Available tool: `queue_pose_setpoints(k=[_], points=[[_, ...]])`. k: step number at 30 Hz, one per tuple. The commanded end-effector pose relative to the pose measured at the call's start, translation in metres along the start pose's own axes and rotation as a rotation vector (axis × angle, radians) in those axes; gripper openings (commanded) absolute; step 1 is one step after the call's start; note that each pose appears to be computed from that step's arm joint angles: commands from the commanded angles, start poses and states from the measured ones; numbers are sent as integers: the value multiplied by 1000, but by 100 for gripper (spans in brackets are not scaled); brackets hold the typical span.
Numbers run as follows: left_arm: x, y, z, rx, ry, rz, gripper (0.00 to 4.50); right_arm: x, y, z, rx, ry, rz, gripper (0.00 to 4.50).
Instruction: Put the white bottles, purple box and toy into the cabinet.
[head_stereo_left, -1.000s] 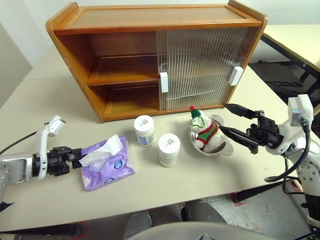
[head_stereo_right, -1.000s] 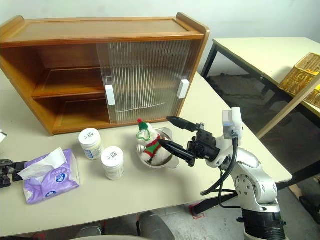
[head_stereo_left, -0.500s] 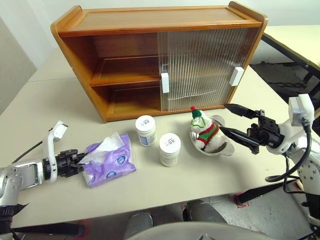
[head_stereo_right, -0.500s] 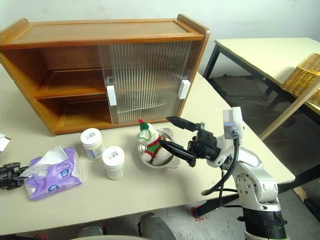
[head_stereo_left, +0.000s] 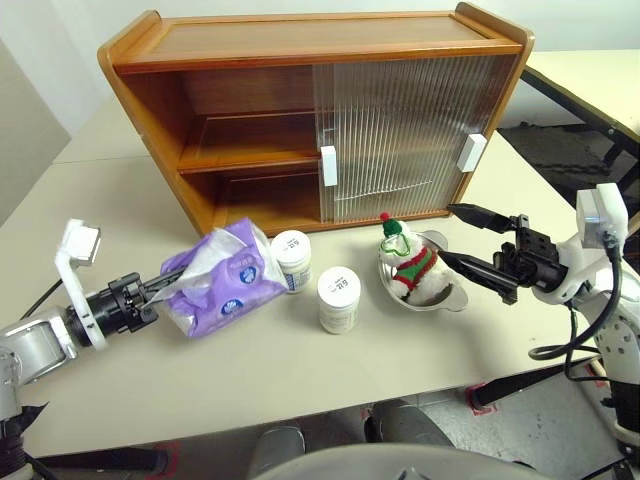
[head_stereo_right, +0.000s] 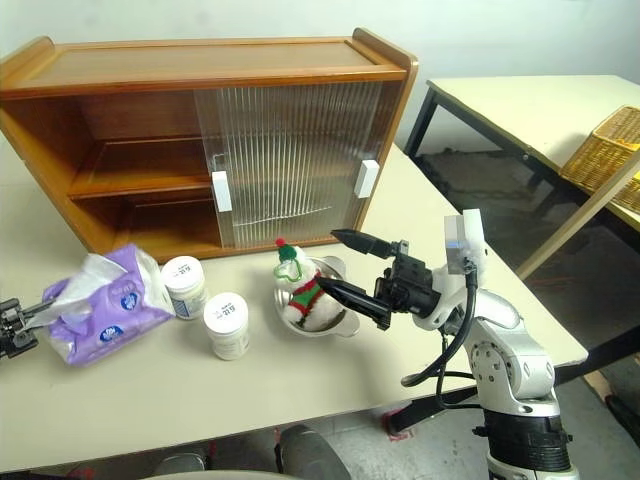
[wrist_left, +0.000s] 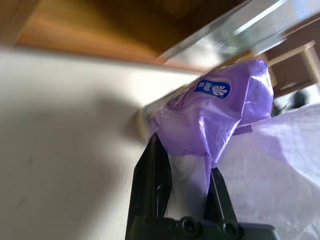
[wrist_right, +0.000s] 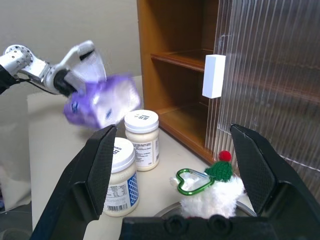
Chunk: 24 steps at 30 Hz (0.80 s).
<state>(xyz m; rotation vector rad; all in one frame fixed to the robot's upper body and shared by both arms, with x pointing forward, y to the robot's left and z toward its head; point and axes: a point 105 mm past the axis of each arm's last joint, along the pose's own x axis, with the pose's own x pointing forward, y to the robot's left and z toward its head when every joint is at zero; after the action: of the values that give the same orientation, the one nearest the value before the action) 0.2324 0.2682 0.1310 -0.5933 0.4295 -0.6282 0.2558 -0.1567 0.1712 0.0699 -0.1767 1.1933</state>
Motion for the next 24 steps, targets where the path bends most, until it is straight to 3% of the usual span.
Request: queue_pose_setpoints(k=[1,10,16,24], points=[[5,-18,18,28,-91,-52,23,4,3,-1,7,14,24,450],[20,-39,59,80,-243,-75,23,4,1,-1,14,20,33,450],[56,-38,89,88,-334,81,23,5,3,-1,15,17,22,450],[88,-63,95,75,-344,67,23,4,8,-3,25,16,14,450]])
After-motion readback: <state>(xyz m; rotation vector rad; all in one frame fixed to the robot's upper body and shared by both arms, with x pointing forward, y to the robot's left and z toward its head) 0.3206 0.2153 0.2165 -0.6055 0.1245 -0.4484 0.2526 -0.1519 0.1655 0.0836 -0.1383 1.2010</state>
